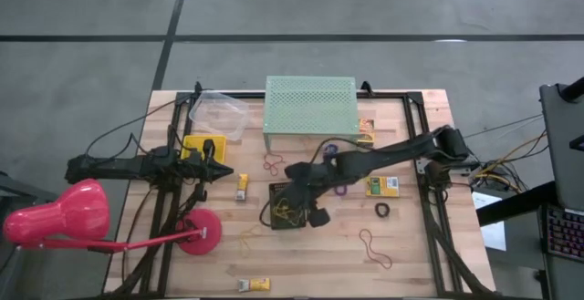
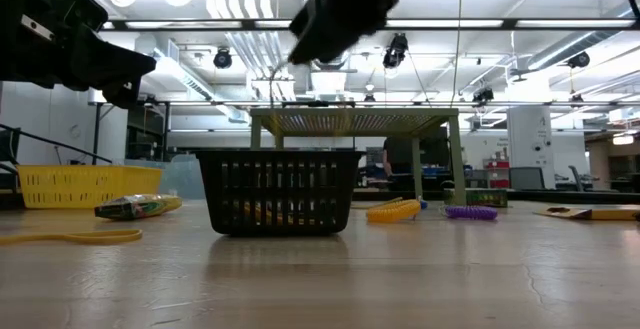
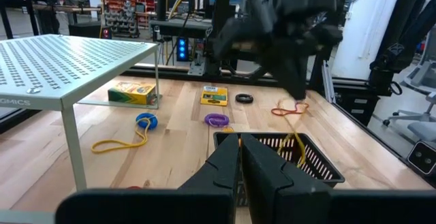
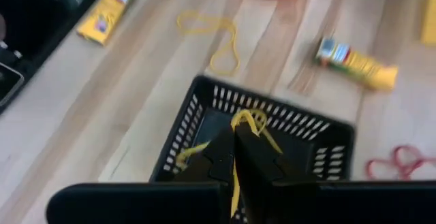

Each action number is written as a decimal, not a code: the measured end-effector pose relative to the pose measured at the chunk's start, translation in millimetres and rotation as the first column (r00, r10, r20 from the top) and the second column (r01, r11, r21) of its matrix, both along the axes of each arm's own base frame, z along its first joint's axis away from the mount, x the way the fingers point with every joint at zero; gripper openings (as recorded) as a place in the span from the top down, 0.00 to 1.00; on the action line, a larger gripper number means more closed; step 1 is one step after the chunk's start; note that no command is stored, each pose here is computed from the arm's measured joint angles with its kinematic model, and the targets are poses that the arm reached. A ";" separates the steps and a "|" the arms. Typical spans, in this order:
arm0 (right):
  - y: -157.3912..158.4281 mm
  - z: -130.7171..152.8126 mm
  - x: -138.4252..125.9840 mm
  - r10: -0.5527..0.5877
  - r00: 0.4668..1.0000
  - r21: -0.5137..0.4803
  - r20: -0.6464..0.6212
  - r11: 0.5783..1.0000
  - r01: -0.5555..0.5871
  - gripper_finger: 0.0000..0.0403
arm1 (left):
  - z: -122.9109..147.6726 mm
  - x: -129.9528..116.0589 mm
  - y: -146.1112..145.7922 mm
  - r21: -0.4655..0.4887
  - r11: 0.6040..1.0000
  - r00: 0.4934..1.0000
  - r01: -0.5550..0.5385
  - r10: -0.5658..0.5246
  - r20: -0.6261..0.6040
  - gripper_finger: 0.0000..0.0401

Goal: Pick & Place Office Desk Supplies
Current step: Put the yellow rubber band from the shelf into the black bin

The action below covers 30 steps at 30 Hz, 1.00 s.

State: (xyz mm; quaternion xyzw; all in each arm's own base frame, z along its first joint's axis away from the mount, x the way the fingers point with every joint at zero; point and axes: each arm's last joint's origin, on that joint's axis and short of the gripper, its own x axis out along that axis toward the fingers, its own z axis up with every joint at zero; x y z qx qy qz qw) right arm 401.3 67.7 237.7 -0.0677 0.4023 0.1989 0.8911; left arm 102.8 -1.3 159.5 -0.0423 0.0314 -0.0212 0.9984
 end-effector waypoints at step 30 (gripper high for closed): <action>-6.5 -75.0 20.1 -0.139 0.975 -0.160 -0.171 0.981 0.112 0.98 | -2.2 1.5 0.0 0.000 1.000 1.000 0.000 0.000 -0.026 0.94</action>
